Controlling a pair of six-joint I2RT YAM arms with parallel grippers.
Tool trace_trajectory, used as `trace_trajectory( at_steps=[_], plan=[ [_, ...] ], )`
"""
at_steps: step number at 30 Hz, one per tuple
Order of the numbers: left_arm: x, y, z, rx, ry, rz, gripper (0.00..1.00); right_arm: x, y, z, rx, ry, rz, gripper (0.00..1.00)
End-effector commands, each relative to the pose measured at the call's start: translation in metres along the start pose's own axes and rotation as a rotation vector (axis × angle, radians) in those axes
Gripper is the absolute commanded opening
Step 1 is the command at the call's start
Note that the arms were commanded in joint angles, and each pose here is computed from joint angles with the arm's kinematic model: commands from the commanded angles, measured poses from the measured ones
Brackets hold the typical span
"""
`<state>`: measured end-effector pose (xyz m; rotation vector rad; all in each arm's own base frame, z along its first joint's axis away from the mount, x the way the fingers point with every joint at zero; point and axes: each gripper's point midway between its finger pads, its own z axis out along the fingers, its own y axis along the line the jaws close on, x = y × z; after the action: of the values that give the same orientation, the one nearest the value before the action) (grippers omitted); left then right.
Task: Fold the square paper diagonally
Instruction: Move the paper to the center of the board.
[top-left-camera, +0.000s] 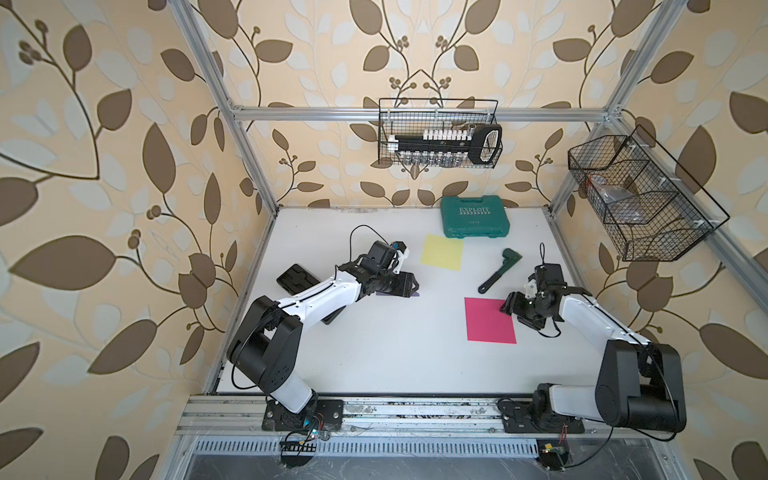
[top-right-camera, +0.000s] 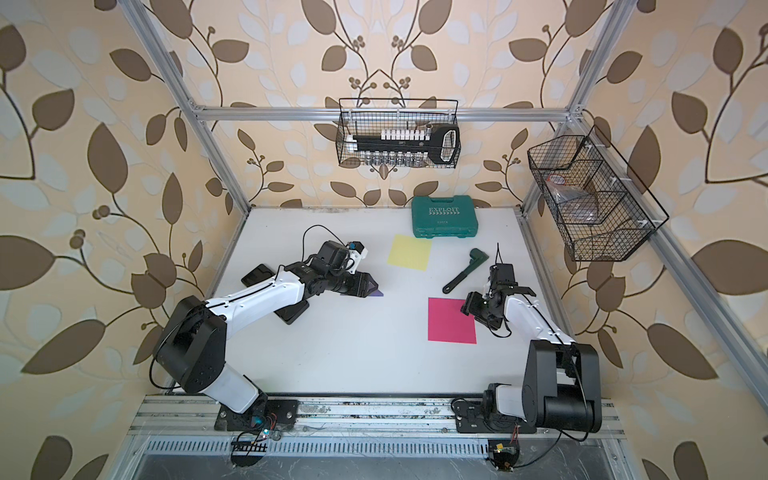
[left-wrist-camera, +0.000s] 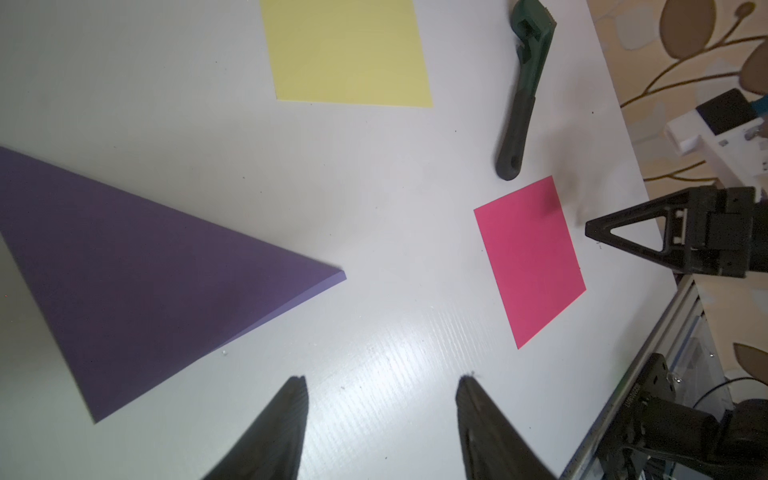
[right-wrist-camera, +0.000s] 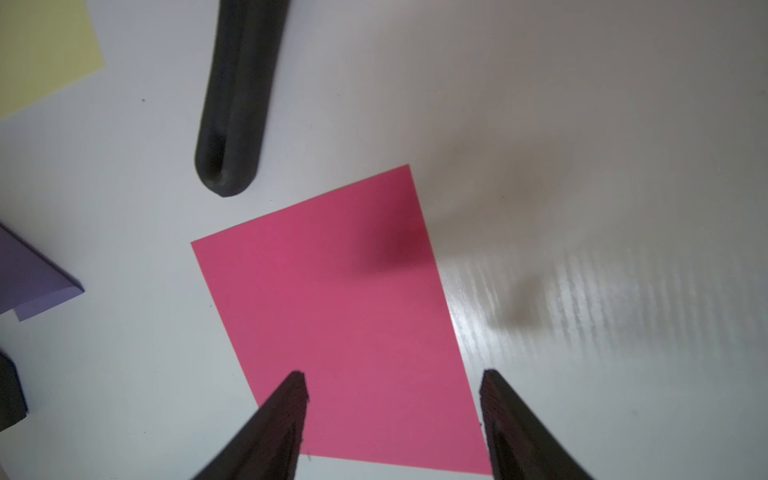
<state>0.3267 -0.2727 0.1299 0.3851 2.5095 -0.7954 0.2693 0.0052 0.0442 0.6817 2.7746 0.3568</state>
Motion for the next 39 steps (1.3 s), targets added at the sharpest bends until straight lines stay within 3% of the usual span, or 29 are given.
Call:
trace_trajectory(
  at_steps=[1,12,19,26,39],
  plan=[
    [-0.005,-0.006,-0.003,-0.013,-0.011,-0.015,0.60,0.008,-0.012,0.013,0.067,0.036,0.007,0.67],
    [0.010,-0.003,-0.003,-0.019,0.030,-0.045,0.61,0.033,0.025,0.043,0.077,0.140,-0.127,0.60],
    [0.026,-0.001,0.003,-0.005,0.060,-0.075,0.62,0.047,0.066,0.053,0.118,0.164,-0.371,0.62],
    [0.044,-0.013,0.020,0.006,0.123,-0.067,0.64,0.047,0.114,0.046,-0.008,0.153,-0.523,0.65],
    [0.026,-0.037,0.066,0.052,0.166,-0.004,0.65,0.035,0.095,0.004,-0.215,0.119,-0.107,0.65]
  ],
)
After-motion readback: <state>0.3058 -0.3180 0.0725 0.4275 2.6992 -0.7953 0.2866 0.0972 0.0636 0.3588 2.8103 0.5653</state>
